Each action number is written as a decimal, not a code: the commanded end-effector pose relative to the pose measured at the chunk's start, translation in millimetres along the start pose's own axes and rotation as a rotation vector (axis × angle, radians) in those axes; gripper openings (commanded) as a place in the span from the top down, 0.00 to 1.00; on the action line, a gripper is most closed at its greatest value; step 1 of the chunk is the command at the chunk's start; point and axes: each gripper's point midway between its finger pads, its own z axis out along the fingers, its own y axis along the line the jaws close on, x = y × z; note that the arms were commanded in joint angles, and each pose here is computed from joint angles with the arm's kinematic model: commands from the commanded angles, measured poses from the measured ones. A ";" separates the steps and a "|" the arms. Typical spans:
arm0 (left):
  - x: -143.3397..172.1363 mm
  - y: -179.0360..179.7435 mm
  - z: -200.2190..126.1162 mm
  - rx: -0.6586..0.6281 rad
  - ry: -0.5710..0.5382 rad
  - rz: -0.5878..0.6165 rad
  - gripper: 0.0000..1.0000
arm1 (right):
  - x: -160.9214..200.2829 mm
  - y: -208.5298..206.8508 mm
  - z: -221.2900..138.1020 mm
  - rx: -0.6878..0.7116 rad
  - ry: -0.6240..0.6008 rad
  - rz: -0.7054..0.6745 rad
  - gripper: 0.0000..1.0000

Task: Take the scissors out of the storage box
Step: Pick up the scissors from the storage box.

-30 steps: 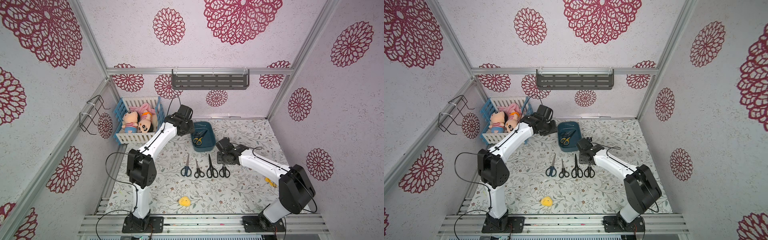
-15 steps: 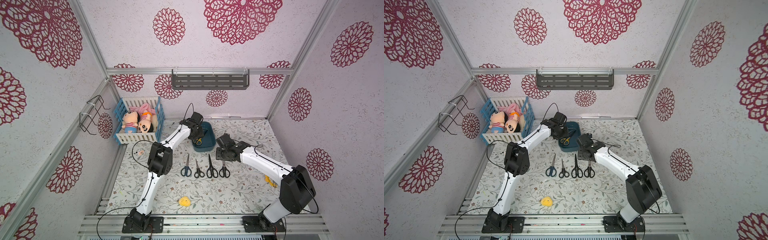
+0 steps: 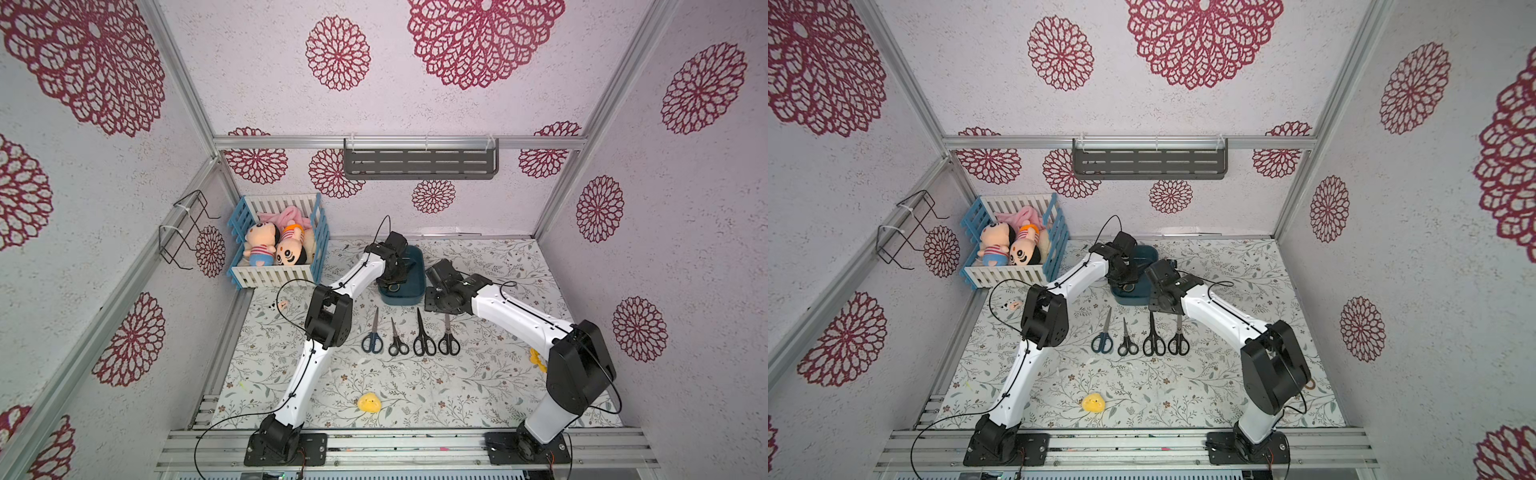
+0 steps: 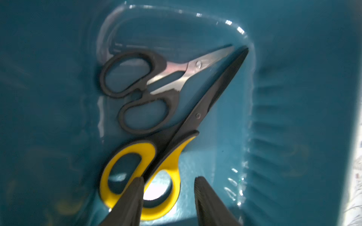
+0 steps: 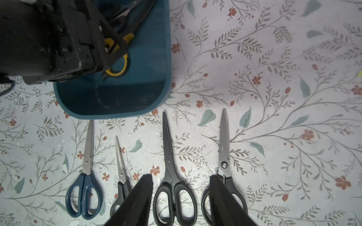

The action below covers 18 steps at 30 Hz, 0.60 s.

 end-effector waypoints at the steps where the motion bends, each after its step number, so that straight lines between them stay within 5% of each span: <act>1: 24.8 16.7 18.1 -0.054 0.093 0.027 0.56 | -11.0 9.3 -5.4 -0.021 -0.018 -0.008 0.48; 9: 47.0 -25.2 18.7 0.144 0.205 -0.030 0.59 | -17.4 19.5 1.3 -0.040 -0.014 -0.021 0.48; 18: 19.4 -19.7 -24.6 0.133 0.096 -0.045 0.56 | -19.8 24.6 5.1 -0.055 -0.016 -0.020 0.48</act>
